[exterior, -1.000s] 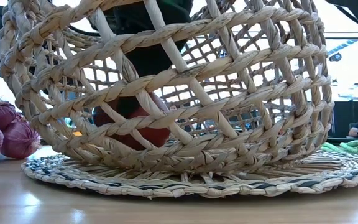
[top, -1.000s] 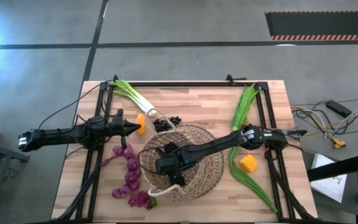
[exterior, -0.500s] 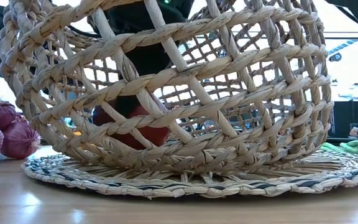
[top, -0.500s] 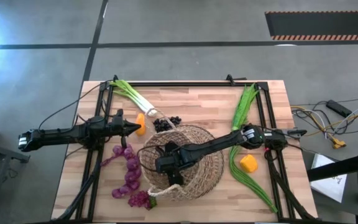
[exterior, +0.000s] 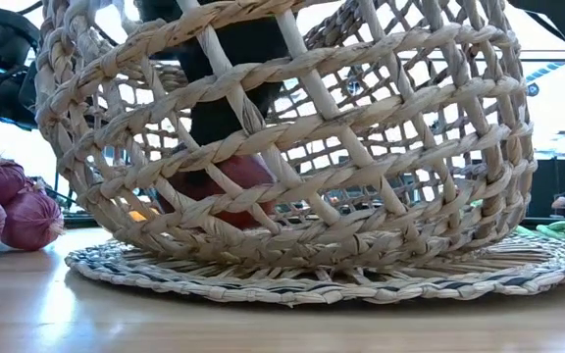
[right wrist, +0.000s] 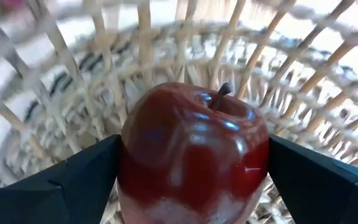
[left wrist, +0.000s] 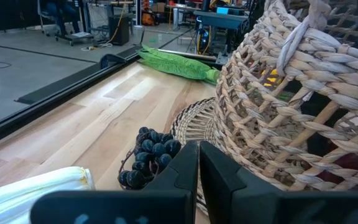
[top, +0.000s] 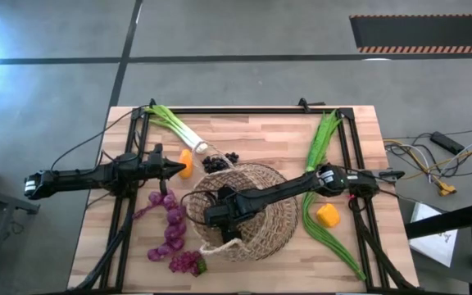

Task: Build produce basket
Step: Put the apple into the basket, then put the leaf lettuce into the basket

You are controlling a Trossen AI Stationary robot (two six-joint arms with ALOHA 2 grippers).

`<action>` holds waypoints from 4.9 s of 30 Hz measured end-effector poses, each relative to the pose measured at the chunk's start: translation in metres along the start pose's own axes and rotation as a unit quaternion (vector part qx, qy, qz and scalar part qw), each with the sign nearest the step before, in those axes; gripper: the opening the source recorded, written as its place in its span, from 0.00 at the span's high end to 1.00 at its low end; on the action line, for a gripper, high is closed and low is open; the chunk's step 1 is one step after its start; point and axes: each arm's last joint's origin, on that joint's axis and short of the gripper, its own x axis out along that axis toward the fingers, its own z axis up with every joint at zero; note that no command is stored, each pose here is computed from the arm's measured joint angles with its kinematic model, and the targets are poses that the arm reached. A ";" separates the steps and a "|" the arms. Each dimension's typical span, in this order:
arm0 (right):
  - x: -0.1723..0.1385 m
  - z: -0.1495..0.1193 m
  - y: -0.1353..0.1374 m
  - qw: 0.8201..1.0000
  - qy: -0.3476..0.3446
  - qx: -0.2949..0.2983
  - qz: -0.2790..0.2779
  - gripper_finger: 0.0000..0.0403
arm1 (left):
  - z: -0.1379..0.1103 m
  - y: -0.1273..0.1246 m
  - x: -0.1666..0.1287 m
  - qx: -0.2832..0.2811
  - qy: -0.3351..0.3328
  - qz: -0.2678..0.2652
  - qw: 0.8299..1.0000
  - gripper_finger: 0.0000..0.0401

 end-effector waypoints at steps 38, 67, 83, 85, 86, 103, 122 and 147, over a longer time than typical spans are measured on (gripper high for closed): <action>-0.026 0.015 -0.015 0.998 -0.037 0.043 -0.003 0.08 | 0.000 0.000 0.000 0.000 0.000 0.000 1.000 1.00; -0.024 0.016 -0.026 0.989 -0.054 0.099 -0.095 0.08 | 0.000 0.000 0.000 0.000 0.000 0.000 1.000 1.00; -0.024 0.019 -0.027 0.985 -0.065 0.147 -0.064 0.08 | 0.000 0.000 0.000 0.000 0.000 0.000 1.000 1.00; -0.024 0.018 -0.027 0.984 -0.064 0.151 -0.064 0.08 | 0.000 0.000 0.000 0.000 0.000 0.000 1.000 1.00; -0.024 0.018 -0.027 0.984 -0.063 0.153 -0.064 0.08 | 0.000 0.000 0.000 0.000 0.000 0.000 1.000 1.00; -0.018 0.009 -0.025 0.986 -0.030 0.147 -0.079 0.01 | 0.000 0.000 0.000 0.000 0.000 0.000 1.000 1.00; -0.149 0.013 0.007 0.987 -0.121 0.103 0.009 0.01 | 0.000 0.000 0.000 0.000 0.000 0.000 1.000 1.00; -0.197 -0.113 0.147 0.928 -0.100 0.306 -0.186 0.01 | 0.000 0.000 0.000 0.000 0.000 0.000 1.000 1.00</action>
